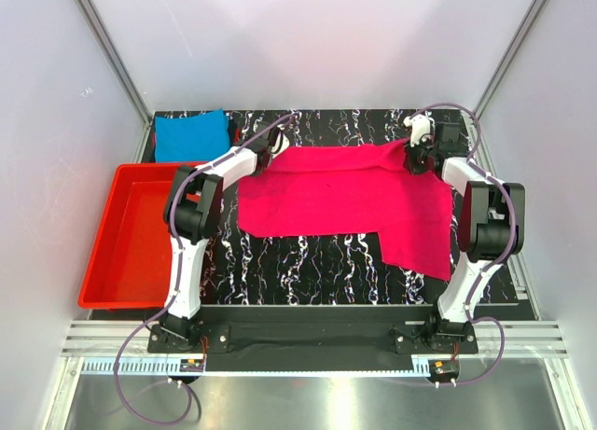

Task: Fold and stack the t-shirts
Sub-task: Fold the tshirt

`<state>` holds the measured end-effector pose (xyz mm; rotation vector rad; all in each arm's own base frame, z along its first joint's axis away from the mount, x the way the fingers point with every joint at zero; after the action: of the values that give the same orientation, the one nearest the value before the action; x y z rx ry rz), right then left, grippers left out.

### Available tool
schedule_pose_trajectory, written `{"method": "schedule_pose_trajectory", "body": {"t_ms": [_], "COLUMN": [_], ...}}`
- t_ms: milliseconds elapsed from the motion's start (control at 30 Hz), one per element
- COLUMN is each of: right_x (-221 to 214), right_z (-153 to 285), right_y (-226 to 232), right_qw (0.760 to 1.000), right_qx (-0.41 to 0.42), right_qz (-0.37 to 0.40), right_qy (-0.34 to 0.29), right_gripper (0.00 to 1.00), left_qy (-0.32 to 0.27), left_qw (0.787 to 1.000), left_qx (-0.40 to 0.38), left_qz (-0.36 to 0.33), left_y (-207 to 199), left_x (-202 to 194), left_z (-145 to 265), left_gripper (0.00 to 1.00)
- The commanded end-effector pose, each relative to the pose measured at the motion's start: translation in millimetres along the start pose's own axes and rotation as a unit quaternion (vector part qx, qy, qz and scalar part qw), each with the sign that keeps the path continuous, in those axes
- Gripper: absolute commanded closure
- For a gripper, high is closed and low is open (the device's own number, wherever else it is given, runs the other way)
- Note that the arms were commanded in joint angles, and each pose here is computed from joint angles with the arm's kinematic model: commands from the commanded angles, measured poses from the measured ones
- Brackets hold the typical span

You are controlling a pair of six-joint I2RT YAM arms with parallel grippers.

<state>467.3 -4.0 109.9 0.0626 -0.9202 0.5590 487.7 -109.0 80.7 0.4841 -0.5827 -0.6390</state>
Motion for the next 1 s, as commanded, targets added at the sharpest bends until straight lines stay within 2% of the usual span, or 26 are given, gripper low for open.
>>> {"method": "schedule_pose_trajectory", "body": {"t_ms": [0, 67, 200, 333, 467, 500, 600, 667, 800, 867, 967], "right_x": [19.1, 22.7, 41.0, 53.9, 54.1, 53.0, 35.6, 14.5, -35.2, -55.4, -74.0], "right_z": [12.9, 18.3, 36.5, 50.2, 65.4, 66.9, 70.4, 67.0, 66.0, 61.9, 53.9], "right_y": [13.1, 15.4, 7.2, 3.3, 6.7, 5.9, -6.4, -12.2, -27.1, -28.1, -31.4], "right_qw": [0.999, 0.999, 0.998, 0.990, 0.983, 0.981, 0.957, 0.929, 0.881, 0.869, 0.857], "right_qx": [0.037, 0.037, -0.003, -0.031, -0.043, -0.052, -0.099, -0.104, -0.136, -0.151, -0.149], "right_qz": [-0.006, -0.017, -0.067, -0.139, -0.177, -0.188, -0.271, -0.351, -0.438, -0.450, -0.474], "right_qy": [-0.007, -0.009, -0.015, -0.011, 0.004, 0.007, 0.029, 0.057, 0.115, 0.139, 0.139], "right_gripper": [0.71, 0.65, 0.51, 0.49, 0.49, 0.48, 0.48, 0.48, 0.49, 0.50, 0.52], "left_qy": [-0.007, 0.000, -0.036, -0.067, -0.062, -0.068, -0.082, -0.090, -0.052, -0.024, -0.008], "left_qw": [0.998, 0.997, 0.993, 0.987, 0.983, 0.976, 0.960, 0.947, 0.939, 0.938, 0.931], "left_qx": [0.057, 0.073, 0.065, 0.040, 0.024, 0.012, -0.087, -0.146, -0.157, -0.155, -0.167], "left_qz": [0.017, 0.028, 0.094, 0.140, 0.172, 0.204, 0.254, 0.273, 0.302, 0.309, 0.324], "left_y": [24.4, 30.7, 43.1, 49.0, 49.2, 45.9, 19.1, -2.2, -19.1, -22.2, -21.8], "left_x": [7.1, 8.2, 20.2, 33.5, 39.7, 42.9, 53.0, 54.7, 48.3, 41.3, 36.9], "left_z": [14.8, 19.0, 41.4, 59.0, 63.4, 62.0, 60.5, 56.0, 38.5, 28.0, 20.4], "left_gripper": [0.64, 0.64, 0.60, 0.54, 0.51, 0.50, 0.49, 0.48, 0.48, 0.48, 0.47]}}
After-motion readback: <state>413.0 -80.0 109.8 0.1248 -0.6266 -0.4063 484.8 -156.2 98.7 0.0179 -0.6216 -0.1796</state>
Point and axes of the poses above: each gripper's point midway between its finger pads, its own z axis back along the fingers, its own y axis along the line the jaws close on, x = y × z, the point moved 5 cm from there along z, back along the fingers, and after that the axes turned 6 degrees about z, right-handed, at the moved point
